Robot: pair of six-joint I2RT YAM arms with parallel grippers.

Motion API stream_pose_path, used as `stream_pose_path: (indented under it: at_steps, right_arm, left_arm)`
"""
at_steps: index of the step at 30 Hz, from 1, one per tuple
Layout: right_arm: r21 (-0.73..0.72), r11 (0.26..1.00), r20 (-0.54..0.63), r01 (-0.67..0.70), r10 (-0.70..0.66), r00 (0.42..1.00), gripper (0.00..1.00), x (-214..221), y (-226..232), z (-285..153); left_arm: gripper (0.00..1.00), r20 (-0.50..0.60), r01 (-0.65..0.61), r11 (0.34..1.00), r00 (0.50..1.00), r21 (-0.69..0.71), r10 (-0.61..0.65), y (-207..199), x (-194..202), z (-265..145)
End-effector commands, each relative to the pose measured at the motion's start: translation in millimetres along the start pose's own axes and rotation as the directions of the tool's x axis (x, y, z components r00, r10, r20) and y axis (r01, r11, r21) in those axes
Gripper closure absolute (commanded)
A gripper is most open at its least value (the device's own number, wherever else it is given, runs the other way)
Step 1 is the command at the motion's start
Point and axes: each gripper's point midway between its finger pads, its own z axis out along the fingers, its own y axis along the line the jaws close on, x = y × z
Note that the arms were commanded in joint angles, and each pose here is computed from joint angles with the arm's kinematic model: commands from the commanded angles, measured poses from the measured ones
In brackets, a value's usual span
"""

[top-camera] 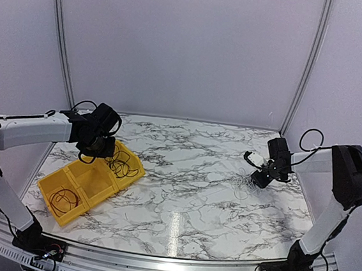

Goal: Untangle the cables

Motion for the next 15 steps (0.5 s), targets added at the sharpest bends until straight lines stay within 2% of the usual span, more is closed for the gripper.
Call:
stream_pose_path:
  at_steps: [1, 6, 10, 13, 15]
  right_arm:
    - [-0.117, 0.993, -0.139, -0.003, -0.013, 0.99, 0.56, 39.0, 29.1, 12.0]
    - [-0.111, 0.994, -0.141, -0.002, -0.014, 0.99, 0.56, 39.5, 28.1, 11.6]
    - [-0.104, 0.995, -0.13, -0.001, -0.012, 0.992, 0.56, 36.6, 26.4, 8.6]
    - [-0.099, 0.995, -0.112, -0.003, -0.008, 0.994, 0.56, 32.6, 24.8, 4.5]
    - [-0.094, 0.996, -0.096, -0.003, -0.006, 0.995, 0.56, 28.6, 23.0, 0.8]
  left_arm:
    - [1.0, -0.003, -0.053, 0.999, 0.999, -0.009, 0.053, -7.8, -13.7, 5.8]
    - [1.0, -0.056, -0.109, 0.993, 0.993, -0.038, 0.106, -15.8, -7.4, 33.3]
    - [1.0, -0.118, -0.132, 0.991, 0.984, 0.006, 0.132, -29.3, 5.8, 51.8]
    - [1.0, -0.119, -0.138, 0.989, 0.983, 0.045, 0.143, -37.1, 5.9, 51.7]
    - [0.91, -0.099, -0.137, 0.988, 0.985, 0.065, 0.143, -39.4, -0.8, 43.6]
